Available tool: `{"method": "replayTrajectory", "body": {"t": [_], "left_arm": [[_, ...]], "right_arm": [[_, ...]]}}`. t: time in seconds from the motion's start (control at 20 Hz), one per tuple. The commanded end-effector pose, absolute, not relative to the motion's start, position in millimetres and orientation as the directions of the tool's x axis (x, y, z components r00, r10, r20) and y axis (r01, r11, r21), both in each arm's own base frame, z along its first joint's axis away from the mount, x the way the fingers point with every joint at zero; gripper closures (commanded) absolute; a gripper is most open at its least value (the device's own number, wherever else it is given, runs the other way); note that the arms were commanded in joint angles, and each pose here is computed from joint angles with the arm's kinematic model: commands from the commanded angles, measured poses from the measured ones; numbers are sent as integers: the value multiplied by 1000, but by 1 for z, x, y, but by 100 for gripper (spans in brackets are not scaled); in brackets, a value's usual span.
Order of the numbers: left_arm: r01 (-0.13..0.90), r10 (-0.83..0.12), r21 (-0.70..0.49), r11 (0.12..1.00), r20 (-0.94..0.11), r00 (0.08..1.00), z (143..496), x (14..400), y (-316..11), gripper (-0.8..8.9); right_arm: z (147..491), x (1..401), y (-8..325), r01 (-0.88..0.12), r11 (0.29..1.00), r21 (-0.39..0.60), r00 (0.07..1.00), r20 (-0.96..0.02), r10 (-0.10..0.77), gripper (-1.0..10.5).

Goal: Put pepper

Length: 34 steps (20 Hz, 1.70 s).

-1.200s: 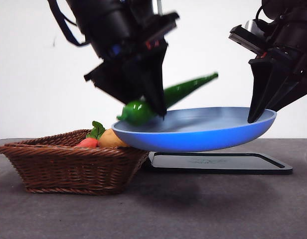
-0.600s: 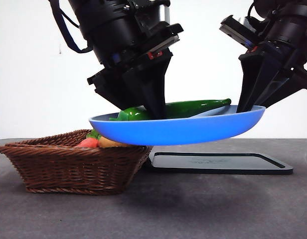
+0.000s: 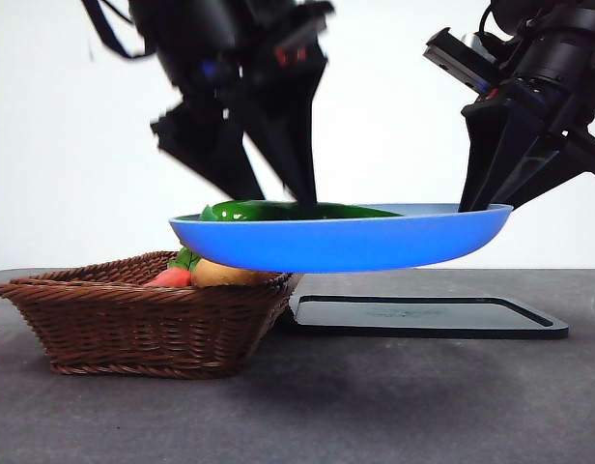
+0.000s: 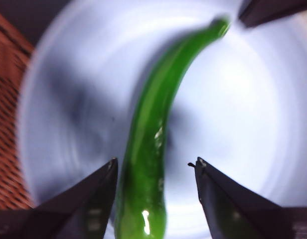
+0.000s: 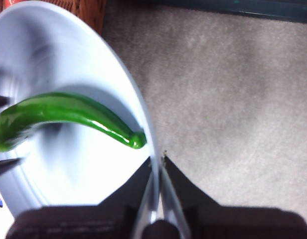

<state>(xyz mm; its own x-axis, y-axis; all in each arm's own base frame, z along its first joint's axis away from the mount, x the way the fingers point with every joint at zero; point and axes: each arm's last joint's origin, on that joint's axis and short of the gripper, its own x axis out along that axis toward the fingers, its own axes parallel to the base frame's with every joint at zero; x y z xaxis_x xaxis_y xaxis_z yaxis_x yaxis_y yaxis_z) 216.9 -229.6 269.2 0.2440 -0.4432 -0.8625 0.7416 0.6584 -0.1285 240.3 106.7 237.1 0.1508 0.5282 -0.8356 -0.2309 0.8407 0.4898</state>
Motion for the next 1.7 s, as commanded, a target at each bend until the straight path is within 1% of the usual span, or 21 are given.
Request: {"method": "replayTrajectory", "body": {"t": [0.05, 0.2, 0.35, 0.45, 0.55, 0.65, 0.8, 1.05, 1.2, 1.35, 1.5, 1.7], "left_arm": [[758, -496, -121, 641, -818, 290, 295, 213, -230, 539], [766, -561, -115, 632, -750, 350, 328, 202, -218, 539], [774, -625, -107, 624, -662, 413, 363, 182, -197, 540], [775, -656, -108, 622, -612, 441, 379, 170, -185, 542], [778, -681, -106, 619, -566, 464, 392, 159, -173, 542], [776, -703, -115, 621, -521, 485, 403, 148, -162, 542], [776, -724, -119, 619, -468, 506, 414, 138, -151, 542], [775, -735, -126, 619, -440, 516, 419, 132, -145, 542], [774, -735, -129, 620, -439, 516, 419, 132, -145, 542], [774, -735, -129, 620, -440, 516, 419, 132, -145, 542], [774, -735, -129, 620, -440, 516, 419, 132, -145, 542], [774, -735, -129, 620, -441, 515, 419, 132, -145, 542]], "right_arm": [[241, 248, 102, -212, 838, 503, 174, -824, 539, 941], [242, 258, 78, -138, 852, 505, 240, -818, 523, 941], [246, 271, 48, -68, 856, 513, 345, -793, 502, 941], [249, 282, 32, -36, 857, 514, 403, -777, 483, 941], [248, 298, 19, -1, 858, 513, 433, -774, 463, 941], [242, 316, 12, 25, 859, 511, 436, -779, 450, 941], [222, 344, 9, 50, 856, 514, 420, -789, 449, 941], [186, 375, 9, 94, 845, 527, 404, -796, 451, 941], [171, 380, 9, 105, 845, 525, 388, -804, 451, 941], [166, 381, 9, 111, 846, 521, 376, -810, 450, 940], [166, 380, 8, 115, 849, 517, 375, -814, 444, 869], [166, 380, 8, 119, 850, 512, 370, -818, 441, 840]]}}
